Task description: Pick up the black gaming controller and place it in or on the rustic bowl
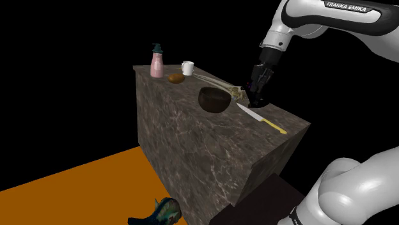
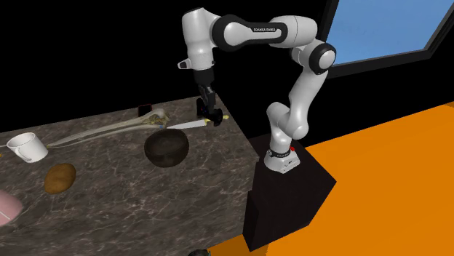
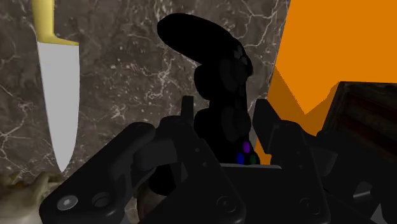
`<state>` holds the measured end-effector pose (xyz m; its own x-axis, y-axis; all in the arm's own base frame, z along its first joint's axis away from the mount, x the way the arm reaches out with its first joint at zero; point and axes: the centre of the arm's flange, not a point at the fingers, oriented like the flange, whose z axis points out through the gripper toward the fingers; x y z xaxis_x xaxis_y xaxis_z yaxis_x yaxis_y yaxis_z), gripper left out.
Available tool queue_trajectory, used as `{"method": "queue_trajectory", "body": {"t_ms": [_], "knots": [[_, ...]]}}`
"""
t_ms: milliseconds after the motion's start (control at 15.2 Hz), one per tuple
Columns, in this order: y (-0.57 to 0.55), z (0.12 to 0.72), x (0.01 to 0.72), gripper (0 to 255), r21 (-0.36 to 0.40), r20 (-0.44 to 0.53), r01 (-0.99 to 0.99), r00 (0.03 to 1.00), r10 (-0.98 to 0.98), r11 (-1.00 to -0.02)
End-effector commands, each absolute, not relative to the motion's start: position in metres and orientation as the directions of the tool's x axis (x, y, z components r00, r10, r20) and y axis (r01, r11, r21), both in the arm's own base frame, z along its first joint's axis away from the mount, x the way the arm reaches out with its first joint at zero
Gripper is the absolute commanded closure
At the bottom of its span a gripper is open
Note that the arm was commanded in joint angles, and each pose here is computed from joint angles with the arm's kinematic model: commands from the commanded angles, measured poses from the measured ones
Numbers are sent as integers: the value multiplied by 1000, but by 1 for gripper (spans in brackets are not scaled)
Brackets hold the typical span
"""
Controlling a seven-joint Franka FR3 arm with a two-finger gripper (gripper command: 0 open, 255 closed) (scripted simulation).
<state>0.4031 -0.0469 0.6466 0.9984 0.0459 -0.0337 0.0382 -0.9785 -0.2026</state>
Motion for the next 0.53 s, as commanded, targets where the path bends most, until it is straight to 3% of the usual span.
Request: {"method": "queue_trajectory", "body": {"t_ms": [0, 462], "knots": [[-42, 646, 429, 255, -203, -34, 39, 998, 46, -979], [-27, 647, 520, 255, -203, -34, 39, 998, 46, -979]]}}
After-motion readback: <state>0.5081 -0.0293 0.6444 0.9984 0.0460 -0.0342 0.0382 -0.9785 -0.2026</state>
